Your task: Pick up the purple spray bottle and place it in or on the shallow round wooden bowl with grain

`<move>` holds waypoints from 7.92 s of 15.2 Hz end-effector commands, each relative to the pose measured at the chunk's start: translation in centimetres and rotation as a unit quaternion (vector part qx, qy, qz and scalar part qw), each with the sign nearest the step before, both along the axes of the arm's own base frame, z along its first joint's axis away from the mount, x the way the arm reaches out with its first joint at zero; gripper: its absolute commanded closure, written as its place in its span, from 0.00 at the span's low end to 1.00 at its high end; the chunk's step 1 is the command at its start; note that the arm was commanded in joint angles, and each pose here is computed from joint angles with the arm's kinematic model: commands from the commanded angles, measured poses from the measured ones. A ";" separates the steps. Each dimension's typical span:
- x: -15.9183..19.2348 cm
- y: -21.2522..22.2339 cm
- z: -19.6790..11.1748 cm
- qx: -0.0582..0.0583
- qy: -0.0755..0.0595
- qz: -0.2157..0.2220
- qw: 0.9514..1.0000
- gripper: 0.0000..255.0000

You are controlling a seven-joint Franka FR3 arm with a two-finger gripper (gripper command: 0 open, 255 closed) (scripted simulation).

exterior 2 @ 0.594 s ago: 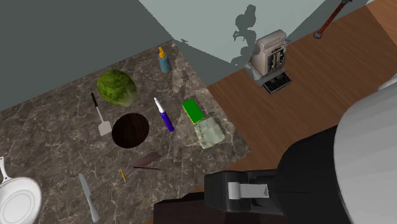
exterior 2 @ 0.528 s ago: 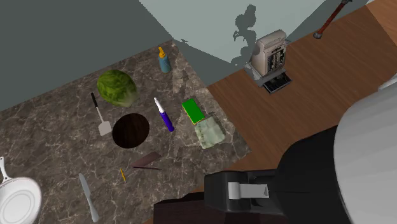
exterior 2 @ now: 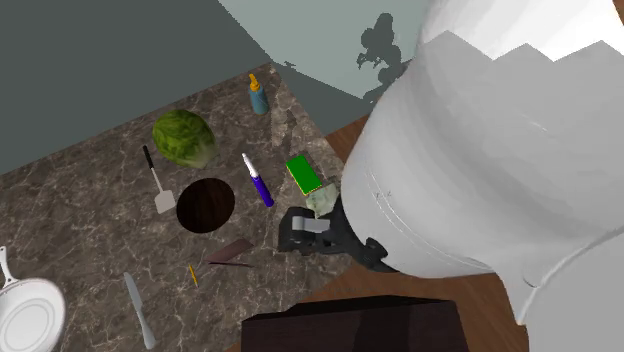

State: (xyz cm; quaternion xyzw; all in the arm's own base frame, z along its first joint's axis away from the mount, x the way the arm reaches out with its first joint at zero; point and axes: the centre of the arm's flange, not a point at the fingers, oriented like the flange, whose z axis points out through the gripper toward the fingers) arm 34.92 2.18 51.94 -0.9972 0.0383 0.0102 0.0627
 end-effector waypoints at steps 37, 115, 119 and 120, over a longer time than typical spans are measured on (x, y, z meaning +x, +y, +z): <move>23.3 15.3 -31.4 0.056 -0.019 0.054 0.997 0.00; 21.1 34.3 -19.6 0.056 -0.019 0.054 0.997 1.00; 21.1 34.3 -21.7 0.056 -0.019 0.054 0.997 1.00; 21.1 34.3 -22.3 0.056 -0.019 0.054 0.997 1.00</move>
